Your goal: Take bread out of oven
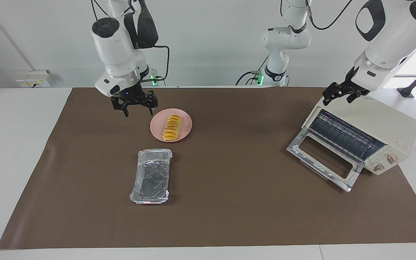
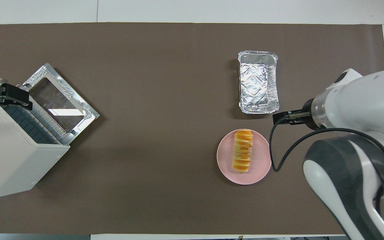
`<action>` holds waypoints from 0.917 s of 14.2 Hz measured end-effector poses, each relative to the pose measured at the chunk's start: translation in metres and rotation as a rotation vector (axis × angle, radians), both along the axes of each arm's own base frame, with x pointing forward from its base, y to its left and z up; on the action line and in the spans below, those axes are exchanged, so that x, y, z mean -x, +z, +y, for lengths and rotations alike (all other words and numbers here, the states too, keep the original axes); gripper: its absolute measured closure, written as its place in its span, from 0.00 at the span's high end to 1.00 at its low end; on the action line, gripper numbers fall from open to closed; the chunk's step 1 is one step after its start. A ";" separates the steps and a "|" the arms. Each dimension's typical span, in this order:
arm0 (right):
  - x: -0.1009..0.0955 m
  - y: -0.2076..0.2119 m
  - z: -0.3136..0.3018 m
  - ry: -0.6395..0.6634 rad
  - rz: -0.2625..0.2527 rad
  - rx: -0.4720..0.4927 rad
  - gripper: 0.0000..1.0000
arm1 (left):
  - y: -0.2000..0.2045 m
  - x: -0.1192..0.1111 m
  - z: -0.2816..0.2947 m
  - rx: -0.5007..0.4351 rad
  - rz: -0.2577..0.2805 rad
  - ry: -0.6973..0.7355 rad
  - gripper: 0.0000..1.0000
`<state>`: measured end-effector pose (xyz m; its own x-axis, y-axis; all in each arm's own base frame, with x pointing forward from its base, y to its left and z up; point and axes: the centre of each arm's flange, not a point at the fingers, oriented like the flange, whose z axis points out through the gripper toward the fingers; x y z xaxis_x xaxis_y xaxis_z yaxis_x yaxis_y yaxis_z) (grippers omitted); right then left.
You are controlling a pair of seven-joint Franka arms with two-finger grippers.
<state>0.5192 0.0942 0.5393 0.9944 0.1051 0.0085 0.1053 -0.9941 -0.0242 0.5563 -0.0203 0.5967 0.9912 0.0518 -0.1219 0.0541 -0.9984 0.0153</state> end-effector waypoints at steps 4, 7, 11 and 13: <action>-0.001 0.058 -0.055 0.044 0.114 0.001 1.00 | 0.000 0.000 0.000 0.000 0.000 0.000 1.00; -0.012 0.069 -0.069 0.028 0.127 0.001 1.00 | 0.000 0.000 0.000 0.000 0.000 0.000 1.00; -0.022 0.061 -0.073 0.021 0.131 0.012 1.00 | 0.000 0.000 0.000 0.000 0.000 0.000 1.00; -0.025 0.061 -0.075 0.019 0.112 0.014 1.00 | 0.000 0.000 0.000 0.000 0.000 0.000 1.00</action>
<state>0.5443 0.0196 0.6001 0.9870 0.1229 -0.1038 0.1211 -0.9924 -0.0234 0.5563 -0.0203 0.5967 0.9912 0.0518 -0.1219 0.0541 -0.9984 0.0153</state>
